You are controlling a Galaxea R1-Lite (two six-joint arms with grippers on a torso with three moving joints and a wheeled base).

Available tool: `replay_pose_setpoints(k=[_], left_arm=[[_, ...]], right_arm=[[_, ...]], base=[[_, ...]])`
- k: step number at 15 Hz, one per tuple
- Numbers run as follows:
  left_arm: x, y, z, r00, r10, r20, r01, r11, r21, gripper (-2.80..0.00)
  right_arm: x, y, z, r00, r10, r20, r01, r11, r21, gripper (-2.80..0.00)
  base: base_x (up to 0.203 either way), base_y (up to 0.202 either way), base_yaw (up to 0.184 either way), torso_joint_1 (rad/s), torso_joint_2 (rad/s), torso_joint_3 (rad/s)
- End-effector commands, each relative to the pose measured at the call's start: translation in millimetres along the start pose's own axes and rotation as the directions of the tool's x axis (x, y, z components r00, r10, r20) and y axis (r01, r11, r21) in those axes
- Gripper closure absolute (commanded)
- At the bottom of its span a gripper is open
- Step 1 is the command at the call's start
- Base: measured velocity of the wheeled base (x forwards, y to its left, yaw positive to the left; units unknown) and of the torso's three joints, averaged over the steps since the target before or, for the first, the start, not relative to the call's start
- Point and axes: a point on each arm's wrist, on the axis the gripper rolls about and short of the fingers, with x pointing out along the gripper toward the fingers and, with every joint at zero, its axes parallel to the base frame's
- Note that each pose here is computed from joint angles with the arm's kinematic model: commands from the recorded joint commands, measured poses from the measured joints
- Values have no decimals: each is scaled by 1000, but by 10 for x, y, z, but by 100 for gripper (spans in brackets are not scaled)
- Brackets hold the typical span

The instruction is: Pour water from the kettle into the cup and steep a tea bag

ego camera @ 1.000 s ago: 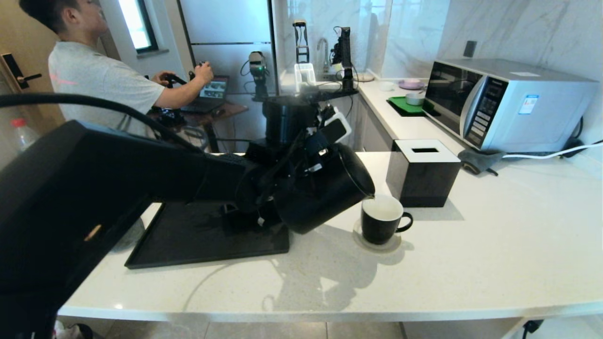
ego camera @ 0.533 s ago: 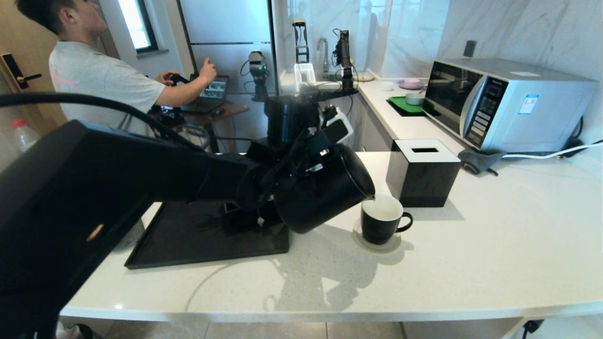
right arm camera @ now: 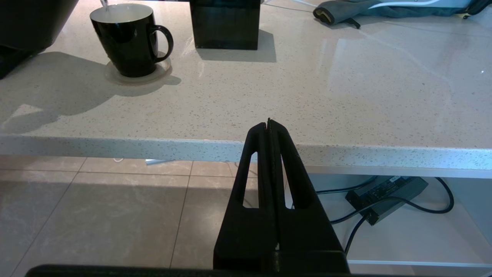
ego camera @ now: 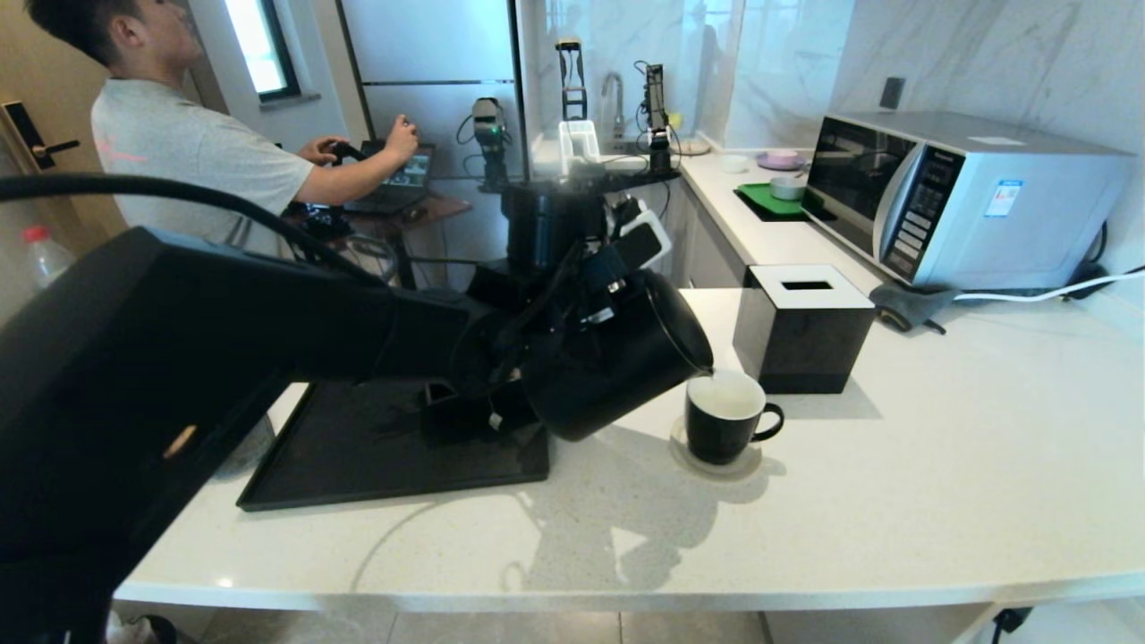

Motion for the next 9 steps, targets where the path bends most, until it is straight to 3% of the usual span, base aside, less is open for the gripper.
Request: replay_pose_setpoints(k=[1, 9], left_arm=[[6, -4, 0, 1000, 2, -2, -2, 1000, 4, 0], [6, -51, 47, 1000, -14, 2, 14, 1000, 11, 0]], right_arm=[[1, 0, 0, 1000, 0, -1, 0, 1000, -1, 0], [1, 0, 0, 1000, 0, -1, 0, 1000, -1, 0]], base=[[0, 0, 0, 0, 0, 0], [0, 0, 0, 0, 0, 0]])
